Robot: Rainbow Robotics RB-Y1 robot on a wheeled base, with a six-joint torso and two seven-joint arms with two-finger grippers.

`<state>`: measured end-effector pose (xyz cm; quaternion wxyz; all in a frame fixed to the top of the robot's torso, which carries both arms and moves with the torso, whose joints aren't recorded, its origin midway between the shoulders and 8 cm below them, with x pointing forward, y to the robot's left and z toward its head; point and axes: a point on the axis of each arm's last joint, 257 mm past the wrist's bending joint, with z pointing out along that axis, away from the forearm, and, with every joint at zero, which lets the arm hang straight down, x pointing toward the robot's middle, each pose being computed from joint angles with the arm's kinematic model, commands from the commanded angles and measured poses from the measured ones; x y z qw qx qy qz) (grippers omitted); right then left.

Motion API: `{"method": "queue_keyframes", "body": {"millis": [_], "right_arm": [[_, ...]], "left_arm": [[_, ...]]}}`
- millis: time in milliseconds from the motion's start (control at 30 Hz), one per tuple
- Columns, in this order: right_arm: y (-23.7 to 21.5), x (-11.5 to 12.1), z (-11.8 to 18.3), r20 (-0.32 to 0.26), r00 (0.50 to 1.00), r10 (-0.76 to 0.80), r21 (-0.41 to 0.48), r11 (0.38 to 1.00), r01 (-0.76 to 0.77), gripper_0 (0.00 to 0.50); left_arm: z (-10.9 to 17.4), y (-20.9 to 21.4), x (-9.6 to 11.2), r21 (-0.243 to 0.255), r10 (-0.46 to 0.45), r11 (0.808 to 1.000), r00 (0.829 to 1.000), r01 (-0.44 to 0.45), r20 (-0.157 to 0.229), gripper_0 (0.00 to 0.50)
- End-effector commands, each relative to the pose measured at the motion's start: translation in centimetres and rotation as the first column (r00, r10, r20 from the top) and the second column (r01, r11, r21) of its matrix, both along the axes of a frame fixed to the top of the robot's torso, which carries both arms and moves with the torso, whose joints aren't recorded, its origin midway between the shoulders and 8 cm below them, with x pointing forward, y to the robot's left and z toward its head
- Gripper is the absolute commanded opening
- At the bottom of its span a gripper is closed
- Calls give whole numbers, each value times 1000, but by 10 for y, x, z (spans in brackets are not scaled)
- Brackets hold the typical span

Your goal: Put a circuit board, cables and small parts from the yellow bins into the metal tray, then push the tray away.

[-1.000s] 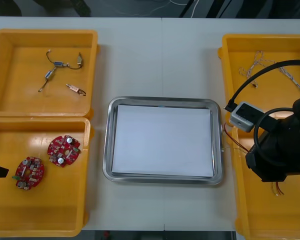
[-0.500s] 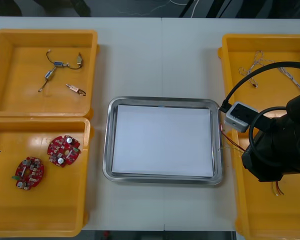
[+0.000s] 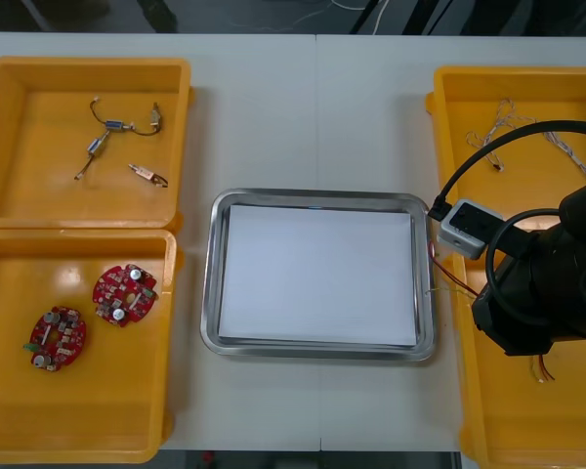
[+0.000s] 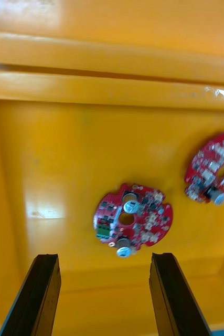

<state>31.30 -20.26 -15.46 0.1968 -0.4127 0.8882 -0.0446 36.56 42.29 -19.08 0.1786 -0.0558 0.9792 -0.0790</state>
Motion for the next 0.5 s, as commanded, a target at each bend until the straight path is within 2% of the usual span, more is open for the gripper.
{"method": "queue_keyframes", "body": {"millis": [33,167,300,433,500], "right_arm": [[-1,2,9,38,999,10,-21,1000,-10,0],[-1,2,9,38,999,4,-20,1000,-3,0],[-1,2,10,40,999,2,-19,1000,-1,0],[-2,3,10,41,999,-3,-17,1000,4,0],[-2,3,10,42,999,-7,-16,1000,7,0]], "left_arm": [[18,-1,14,-67,166,984,986,-164,30,500],[14,-5,14,-102,233,968,972,-230,12,500],[15,-7,11,-105,273,957,962,-272,-5,500],[15,-7,6,-106,346,931,937,-349,-44,500],[13,-6,5,-112,380,917,924,-383,-51,500]]}}
